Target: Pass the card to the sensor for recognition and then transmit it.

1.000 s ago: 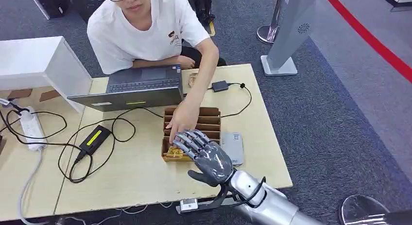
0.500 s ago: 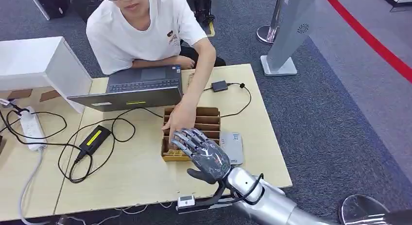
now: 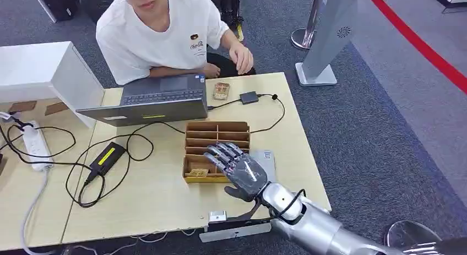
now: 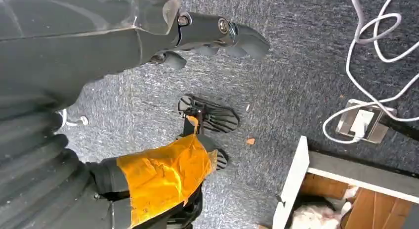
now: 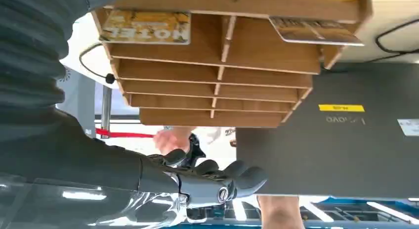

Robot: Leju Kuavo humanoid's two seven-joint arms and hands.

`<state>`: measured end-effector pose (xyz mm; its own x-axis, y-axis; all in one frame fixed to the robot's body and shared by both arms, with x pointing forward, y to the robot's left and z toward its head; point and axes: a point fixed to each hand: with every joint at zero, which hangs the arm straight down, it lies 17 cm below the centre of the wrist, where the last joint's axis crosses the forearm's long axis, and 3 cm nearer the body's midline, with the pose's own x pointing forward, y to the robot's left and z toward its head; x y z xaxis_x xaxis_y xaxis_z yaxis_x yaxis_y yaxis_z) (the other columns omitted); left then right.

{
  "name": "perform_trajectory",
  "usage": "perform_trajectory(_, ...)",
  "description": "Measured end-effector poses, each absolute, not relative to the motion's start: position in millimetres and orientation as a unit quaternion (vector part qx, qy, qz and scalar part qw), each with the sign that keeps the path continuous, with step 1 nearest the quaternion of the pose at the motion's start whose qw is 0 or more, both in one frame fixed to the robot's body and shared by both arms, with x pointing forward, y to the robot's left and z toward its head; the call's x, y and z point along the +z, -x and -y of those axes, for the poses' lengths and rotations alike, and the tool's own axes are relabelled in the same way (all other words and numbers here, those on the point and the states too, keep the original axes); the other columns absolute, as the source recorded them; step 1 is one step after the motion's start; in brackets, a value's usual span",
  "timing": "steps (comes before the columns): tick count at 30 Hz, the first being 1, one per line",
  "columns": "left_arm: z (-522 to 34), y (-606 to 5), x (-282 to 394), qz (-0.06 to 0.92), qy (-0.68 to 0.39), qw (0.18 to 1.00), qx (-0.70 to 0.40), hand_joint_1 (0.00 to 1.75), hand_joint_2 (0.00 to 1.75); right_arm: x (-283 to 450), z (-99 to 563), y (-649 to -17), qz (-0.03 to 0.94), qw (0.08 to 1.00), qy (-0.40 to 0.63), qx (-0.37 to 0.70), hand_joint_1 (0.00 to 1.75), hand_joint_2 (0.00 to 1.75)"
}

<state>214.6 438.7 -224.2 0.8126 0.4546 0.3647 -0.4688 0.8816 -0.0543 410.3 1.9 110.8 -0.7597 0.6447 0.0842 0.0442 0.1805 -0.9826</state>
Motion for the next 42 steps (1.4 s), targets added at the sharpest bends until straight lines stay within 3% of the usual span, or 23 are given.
perform_trajectory(42,-468.0,-181.2,-230.5,0.170,-0.063,0.949,0.258,0.00,1.75,93.0,75.2,-433.8,0.692,0.306,0.287,0.587,0.00,1.75)
